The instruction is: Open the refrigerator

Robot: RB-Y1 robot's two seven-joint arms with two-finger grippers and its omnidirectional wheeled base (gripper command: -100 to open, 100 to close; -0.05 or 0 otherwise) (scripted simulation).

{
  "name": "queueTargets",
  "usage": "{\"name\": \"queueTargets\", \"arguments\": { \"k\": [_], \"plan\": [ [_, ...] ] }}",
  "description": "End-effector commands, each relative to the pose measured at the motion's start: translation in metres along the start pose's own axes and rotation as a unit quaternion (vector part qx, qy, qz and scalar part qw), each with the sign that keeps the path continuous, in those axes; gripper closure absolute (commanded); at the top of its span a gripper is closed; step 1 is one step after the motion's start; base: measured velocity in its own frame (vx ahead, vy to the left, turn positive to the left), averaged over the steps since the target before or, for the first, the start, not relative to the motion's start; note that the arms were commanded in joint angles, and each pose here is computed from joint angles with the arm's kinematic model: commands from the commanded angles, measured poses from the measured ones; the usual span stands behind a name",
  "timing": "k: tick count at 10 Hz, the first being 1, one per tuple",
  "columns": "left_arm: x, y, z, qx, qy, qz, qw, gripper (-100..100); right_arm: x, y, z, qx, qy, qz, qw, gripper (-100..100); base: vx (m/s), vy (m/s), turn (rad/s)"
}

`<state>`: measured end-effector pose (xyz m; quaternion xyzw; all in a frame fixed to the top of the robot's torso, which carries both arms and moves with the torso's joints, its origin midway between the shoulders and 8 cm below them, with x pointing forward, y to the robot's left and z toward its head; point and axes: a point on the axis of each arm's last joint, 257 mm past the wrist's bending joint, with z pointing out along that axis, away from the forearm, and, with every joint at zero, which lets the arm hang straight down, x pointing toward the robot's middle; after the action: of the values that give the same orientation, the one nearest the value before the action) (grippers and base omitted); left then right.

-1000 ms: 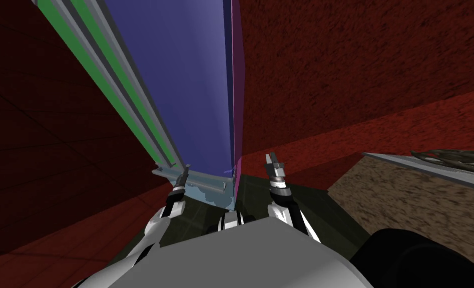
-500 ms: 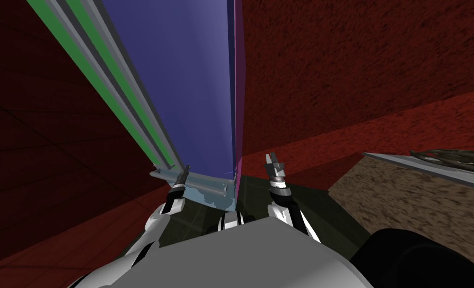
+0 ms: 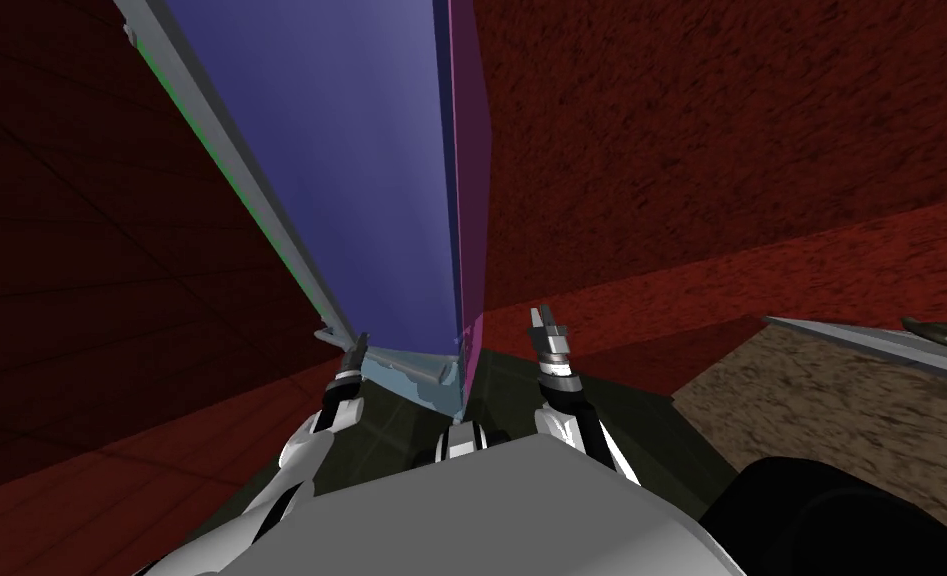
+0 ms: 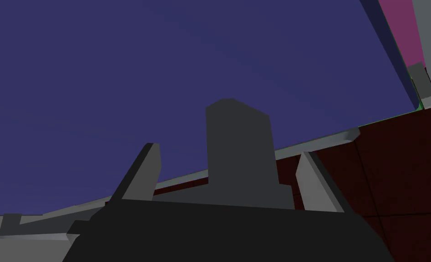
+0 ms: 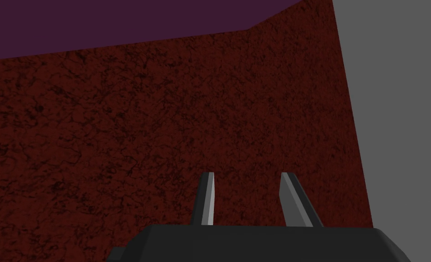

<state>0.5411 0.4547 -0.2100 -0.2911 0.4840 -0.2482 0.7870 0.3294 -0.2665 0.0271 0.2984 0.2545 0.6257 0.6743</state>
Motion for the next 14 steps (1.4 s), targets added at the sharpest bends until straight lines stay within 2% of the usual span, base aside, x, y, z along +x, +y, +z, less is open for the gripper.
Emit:
{"name": "queueTargets", "arguments": {
  "k": [1,2,3,5,6,7,8,10,11,14],
  "plan": [
    [-0.013,0.01,-0.001,-0.014,-0.012,0.007,0.9998,100,0.0,0.0,0.0,0.0,0.0,0.0,1.0,0,-0.076,-0.119,0.068],
    [-0.013,0.01,-0.001,-0.014,-0.012,0.007,0.9998,100,0.0,0.0,0.0,0.0,0.0,0.0,1.0,0,-0.037,-0.029,0.009],
    [-0.029,0.021,-0.002,-0.029,-0.029,0.015,0.9991,100,0.0,0.0,0.0,0.0,0.0,0.0,1.0,0,-0.069,-0.117,0.143],
    [-0.044,0.033,-0.004,-0.043,-0.045,0.023,0.9978,100,0.0,0.0,0.0,0.0,0.0,0.0,1.0,0,-0.073,-0.219,0.19],
    [-0.037,0.027,-0.001,-0.038,-0.038,0.019,0.9984,100,0.0,0.0,0.0,0.0,0.0,0.0,1.0,0,-0.043,-0.097,0.078],
    [-0.054,0.043,-0.008,-0.057,-0.057,0.029,0.9963,100,0.0,0.0,0.0,0.0,0.0,0.0,1.0,0,-0.004,-0.181,0.184],
    [-0.062,0.048,-0.009,-0.064,-0.067,0.034,0.9951,100,0.0,0.0,0.0,0.0,0.0,0.0,1.0,0,-0.032,-0.271,0.199],
    [-0.062,0.048,-0.009,-0.064,-0.067,0.034,0.9951,100,0.0,0.0,0.0,0.0,0.0,0.0,1.0,0,-0.061,-0.122,0.072],
    [-0.079,0.058,-0.014,-0.078,-0.085,0.043,0.9923,100,0.0,0.0,0.0,0.0,0.0,0.0,1.0,0,-0.064,-0.135,0.103],
    [-0.104,0.073,-0.021,-0.1,-0.113,0.056,0.987,100,0.0,0.0,0.0,0.0,0.0,0.0,1.0,0,-0.058,-0.228,0.158]
  ]
}}
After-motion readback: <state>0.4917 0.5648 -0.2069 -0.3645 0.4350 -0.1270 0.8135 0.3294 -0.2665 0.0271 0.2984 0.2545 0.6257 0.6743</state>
